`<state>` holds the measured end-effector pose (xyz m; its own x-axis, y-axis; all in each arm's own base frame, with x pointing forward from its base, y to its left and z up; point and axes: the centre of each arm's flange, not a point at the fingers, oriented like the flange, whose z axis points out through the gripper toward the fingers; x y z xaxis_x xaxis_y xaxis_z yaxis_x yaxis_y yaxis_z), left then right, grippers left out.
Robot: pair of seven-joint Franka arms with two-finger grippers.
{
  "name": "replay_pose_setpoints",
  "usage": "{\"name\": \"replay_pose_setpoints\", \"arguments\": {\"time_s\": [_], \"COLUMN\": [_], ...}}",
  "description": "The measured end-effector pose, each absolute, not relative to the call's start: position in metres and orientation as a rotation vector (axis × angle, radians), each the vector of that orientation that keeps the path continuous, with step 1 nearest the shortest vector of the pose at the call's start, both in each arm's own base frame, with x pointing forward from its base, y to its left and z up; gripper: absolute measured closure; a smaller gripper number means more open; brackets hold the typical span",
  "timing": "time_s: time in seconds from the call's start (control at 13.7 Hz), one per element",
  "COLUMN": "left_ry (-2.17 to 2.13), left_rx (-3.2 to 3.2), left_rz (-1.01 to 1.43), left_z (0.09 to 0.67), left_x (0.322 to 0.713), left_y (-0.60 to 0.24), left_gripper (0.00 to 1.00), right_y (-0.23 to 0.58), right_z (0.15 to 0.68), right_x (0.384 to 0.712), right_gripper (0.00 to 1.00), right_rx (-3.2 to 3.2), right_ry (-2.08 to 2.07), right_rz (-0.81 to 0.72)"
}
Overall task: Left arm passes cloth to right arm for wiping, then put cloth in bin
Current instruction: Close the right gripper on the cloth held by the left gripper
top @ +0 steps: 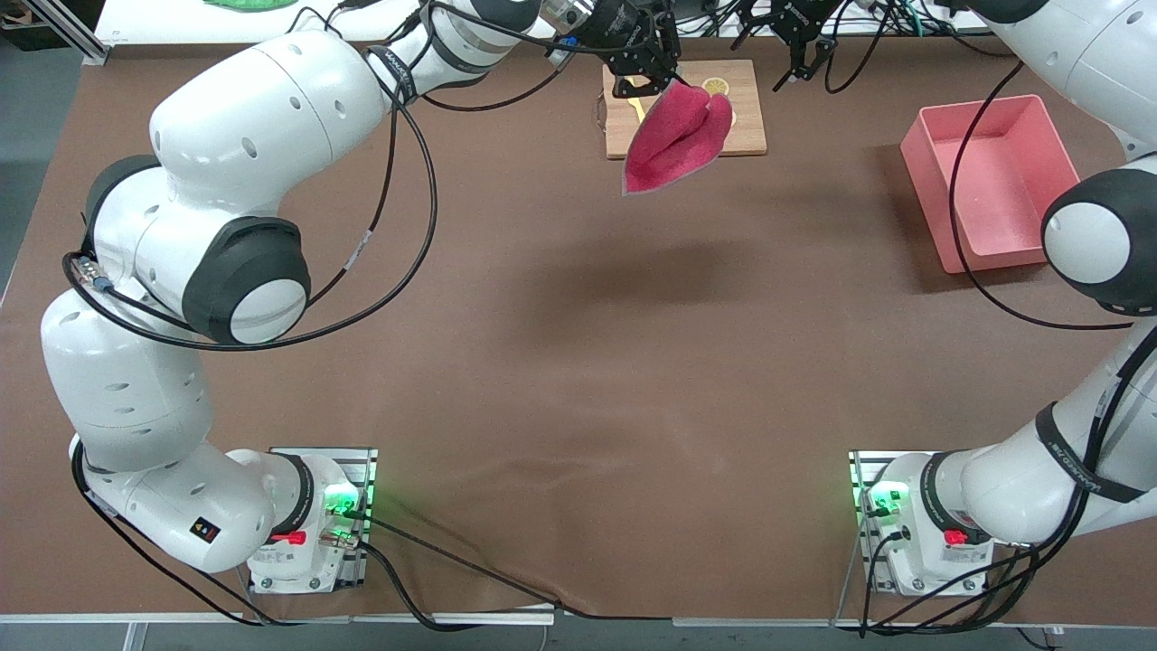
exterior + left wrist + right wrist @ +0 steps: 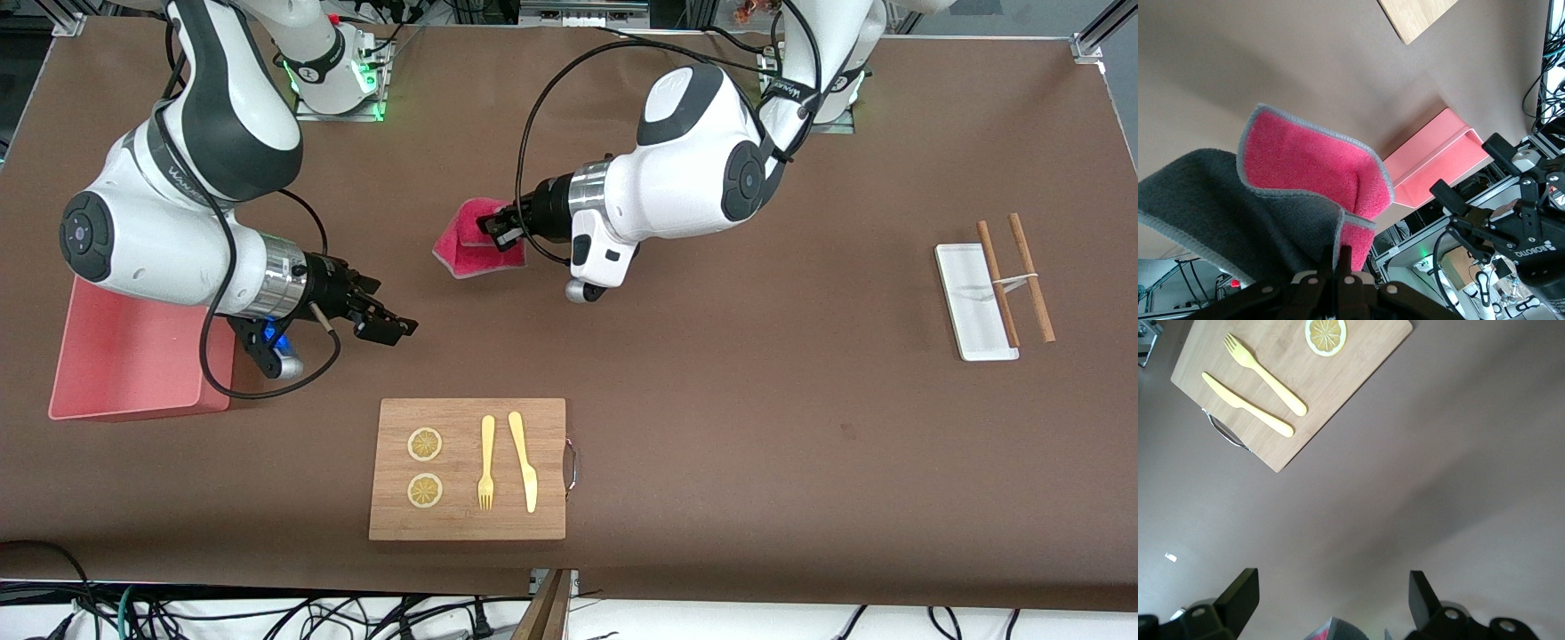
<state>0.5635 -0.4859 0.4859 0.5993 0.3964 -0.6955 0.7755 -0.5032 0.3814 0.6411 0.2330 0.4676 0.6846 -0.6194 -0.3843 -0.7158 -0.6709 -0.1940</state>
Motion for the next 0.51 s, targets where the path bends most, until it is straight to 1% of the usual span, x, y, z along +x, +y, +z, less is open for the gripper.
{"name": "replay_pose_setpoints", "arguments": {"time_s": [0.29,0.51], "left_ry": [0.923,0.921], "left_rx": [2.133,2.131], "left_rz": [-0.703,-0.700], "left_z": [0.486,0.488], "left_x": [0.564,0.564], "left_y": [-0.486,-0.486], "left_gripper": [0.97,0.97], "right_y": [0.253,0.280], "right_z": [0.467,0.462], "right_x": [0.633,0.621], "right_gripper": [0.00,0.00], "right_rx": [-2.537,-2.532], "right_ry": [1.167,1.230], "right_rz": [0.453,0.501]}}
